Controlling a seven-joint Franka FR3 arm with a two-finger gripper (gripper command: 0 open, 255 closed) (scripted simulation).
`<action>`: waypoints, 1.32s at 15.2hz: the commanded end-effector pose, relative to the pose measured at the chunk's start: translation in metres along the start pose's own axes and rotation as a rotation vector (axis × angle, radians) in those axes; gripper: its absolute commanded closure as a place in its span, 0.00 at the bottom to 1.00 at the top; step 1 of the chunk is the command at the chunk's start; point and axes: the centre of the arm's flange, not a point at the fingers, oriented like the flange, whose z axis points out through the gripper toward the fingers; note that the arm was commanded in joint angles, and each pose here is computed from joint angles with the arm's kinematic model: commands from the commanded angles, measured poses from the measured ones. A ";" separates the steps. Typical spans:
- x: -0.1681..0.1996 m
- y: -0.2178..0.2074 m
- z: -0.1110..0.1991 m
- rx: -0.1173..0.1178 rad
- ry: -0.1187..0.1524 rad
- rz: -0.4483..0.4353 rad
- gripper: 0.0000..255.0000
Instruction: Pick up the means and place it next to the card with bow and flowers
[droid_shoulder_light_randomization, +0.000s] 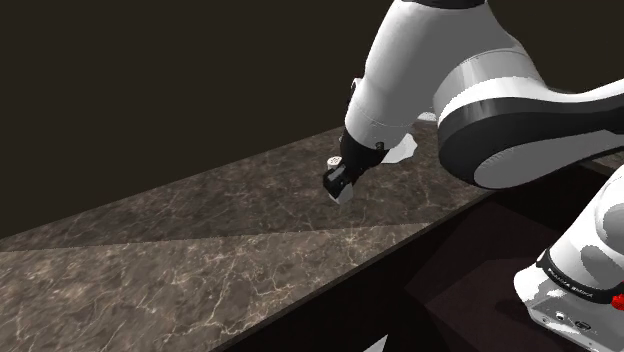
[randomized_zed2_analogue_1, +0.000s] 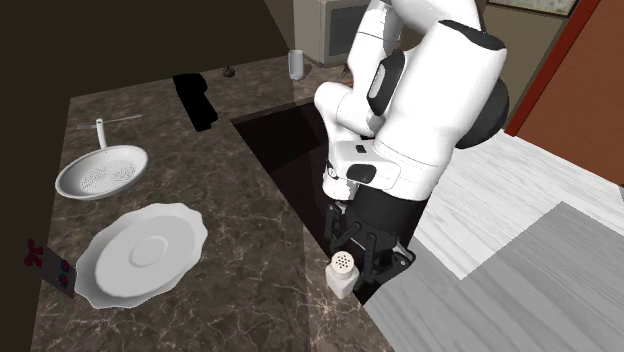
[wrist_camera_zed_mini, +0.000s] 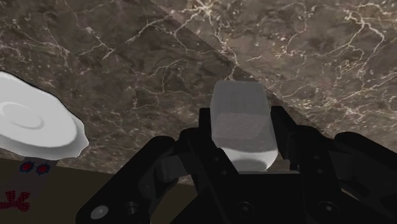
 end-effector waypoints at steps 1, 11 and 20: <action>0.004 0.000 -0.009 0.000 0.000 0.000 1.00; 0.037 0.019 -0.038 0.000 0.000 0.000 1.00; 0.118 0.098 -0.002 0.000 0.000 0.000 1.00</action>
